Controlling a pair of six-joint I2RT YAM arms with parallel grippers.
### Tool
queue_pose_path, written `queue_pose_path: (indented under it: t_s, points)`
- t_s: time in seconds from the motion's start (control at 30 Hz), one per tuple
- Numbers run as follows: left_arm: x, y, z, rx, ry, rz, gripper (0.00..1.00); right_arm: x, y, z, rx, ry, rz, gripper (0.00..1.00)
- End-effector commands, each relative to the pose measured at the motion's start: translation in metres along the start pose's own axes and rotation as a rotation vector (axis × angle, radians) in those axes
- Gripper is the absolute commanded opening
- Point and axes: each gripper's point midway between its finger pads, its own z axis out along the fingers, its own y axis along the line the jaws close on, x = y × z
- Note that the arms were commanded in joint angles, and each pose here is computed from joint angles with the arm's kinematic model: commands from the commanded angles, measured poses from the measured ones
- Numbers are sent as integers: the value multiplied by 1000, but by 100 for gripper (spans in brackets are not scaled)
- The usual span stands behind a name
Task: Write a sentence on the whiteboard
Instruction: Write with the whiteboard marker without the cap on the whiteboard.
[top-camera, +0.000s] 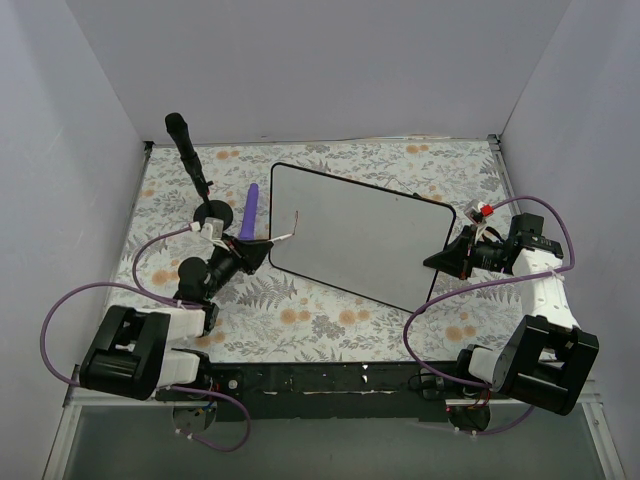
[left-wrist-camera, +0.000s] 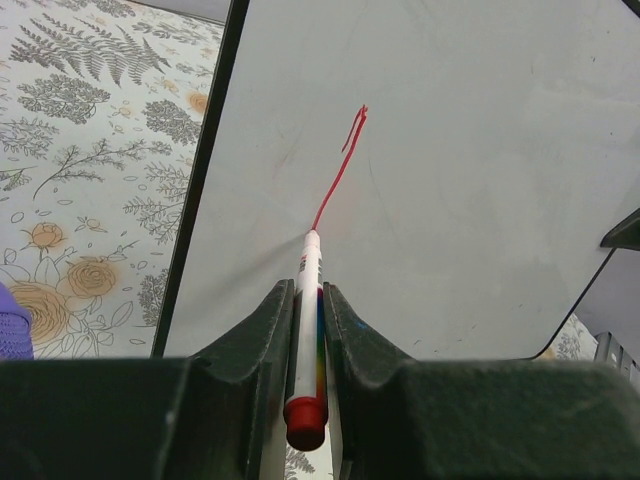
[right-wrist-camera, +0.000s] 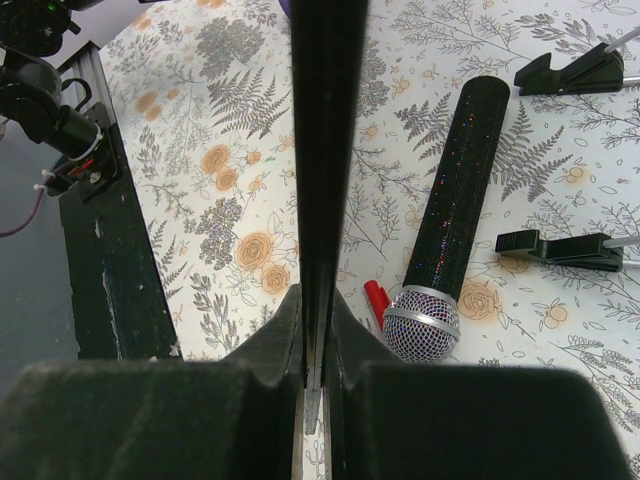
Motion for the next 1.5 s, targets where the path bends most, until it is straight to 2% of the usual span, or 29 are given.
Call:
queue_pose_path:
  t_s: [0.0, 0.2, 0.37, 0.97, 1.47]
  points:
    - [-15, -18, 2, 66, -37, 16, 0, -2, -6, 0, 15, 29, -97, 1]
    - [-49, -42, 8, 140, -103, 44, 0, -2, -6, 0, 16, 30, -96, 1]
    - [-62, -42, 15, 134, -130, 62, 0, -2, -6, 0, 15, 31, -99, 1]
    - [-59, -22, 32, 75, -100, 76, 0, -1, -6, 1, 14, 33, -95, 1]
    - [-47, -26, 37, 120, -46, 43, 0, -2, -7, 1, 14, 32, -98, 1]
